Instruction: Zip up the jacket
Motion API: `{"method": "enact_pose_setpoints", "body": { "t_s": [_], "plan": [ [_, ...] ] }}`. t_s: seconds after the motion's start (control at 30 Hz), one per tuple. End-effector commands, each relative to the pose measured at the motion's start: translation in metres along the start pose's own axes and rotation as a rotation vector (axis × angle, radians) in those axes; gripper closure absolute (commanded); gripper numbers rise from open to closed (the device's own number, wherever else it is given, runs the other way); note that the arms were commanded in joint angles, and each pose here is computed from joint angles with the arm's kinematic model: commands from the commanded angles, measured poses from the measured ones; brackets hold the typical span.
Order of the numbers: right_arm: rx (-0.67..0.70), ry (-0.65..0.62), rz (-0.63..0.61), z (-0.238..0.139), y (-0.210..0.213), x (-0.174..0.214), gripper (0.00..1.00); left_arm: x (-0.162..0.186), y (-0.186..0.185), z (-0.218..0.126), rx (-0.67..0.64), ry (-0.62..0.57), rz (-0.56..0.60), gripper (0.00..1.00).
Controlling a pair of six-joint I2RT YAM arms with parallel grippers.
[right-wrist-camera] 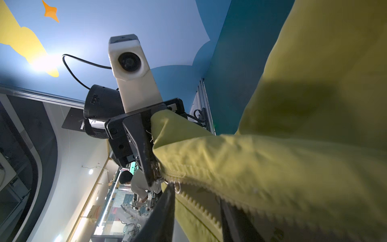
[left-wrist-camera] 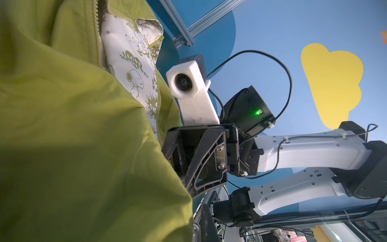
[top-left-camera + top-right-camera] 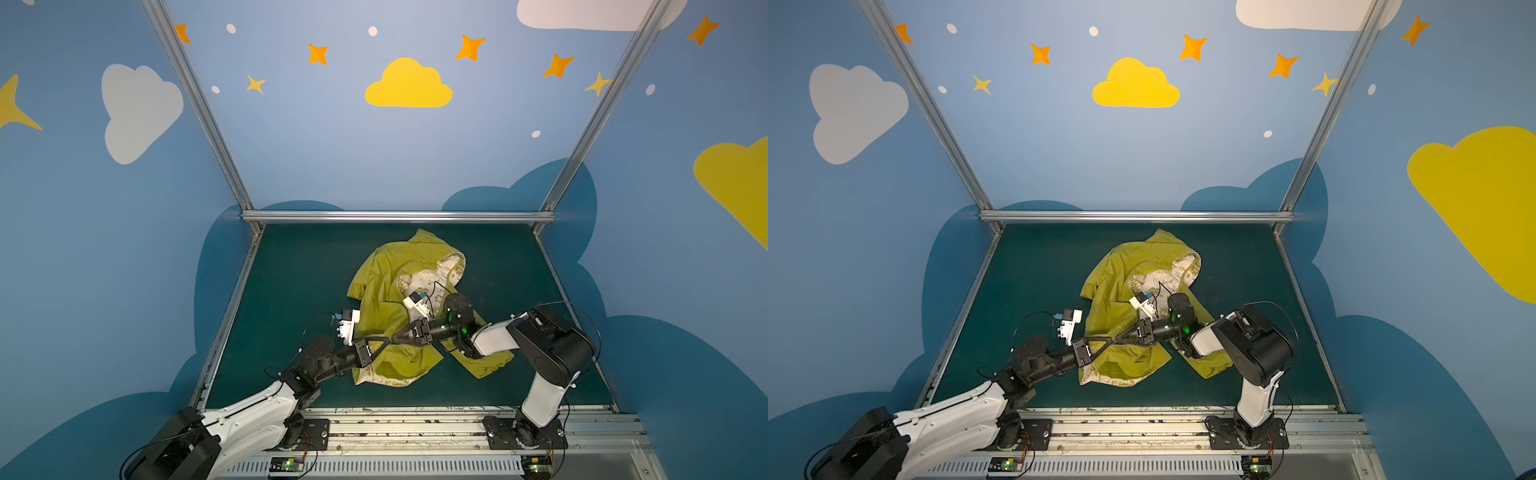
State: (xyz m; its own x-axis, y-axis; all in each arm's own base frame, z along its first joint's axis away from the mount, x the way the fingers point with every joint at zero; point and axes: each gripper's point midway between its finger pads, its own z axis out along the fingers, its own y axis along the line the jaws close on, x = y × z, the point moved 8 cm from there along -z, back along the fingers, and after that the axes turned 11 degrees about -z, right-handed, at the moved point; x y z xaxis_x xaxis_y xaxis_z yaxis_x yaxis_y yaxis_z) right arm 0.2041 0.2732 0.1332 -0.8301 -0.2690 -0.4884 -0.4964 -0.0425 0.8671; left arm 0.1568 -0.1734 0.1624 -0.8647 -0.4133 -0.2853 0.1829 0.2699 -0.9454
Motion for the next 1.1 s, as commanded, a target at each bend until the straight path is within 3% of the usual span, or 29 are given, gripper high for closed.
{"method": "enact_pose_setpoints", "body": {
  "t_s": [0.0, 1.07],
  "plan": [
    [-0.054, -0.004, -0.039, 0.001, 0.008, -0.001, 0.65, -0.005, -0.007, 0.0, 0.022, -0.024, 0.016, 0.97],
    [-0.107, 0.039, -0.076, 0.017, 0.02, -0.001, 0.75, -0.01, -0.006, 0.0, 0.008, -0.036, 0.012, 0.97]
  ]
}}
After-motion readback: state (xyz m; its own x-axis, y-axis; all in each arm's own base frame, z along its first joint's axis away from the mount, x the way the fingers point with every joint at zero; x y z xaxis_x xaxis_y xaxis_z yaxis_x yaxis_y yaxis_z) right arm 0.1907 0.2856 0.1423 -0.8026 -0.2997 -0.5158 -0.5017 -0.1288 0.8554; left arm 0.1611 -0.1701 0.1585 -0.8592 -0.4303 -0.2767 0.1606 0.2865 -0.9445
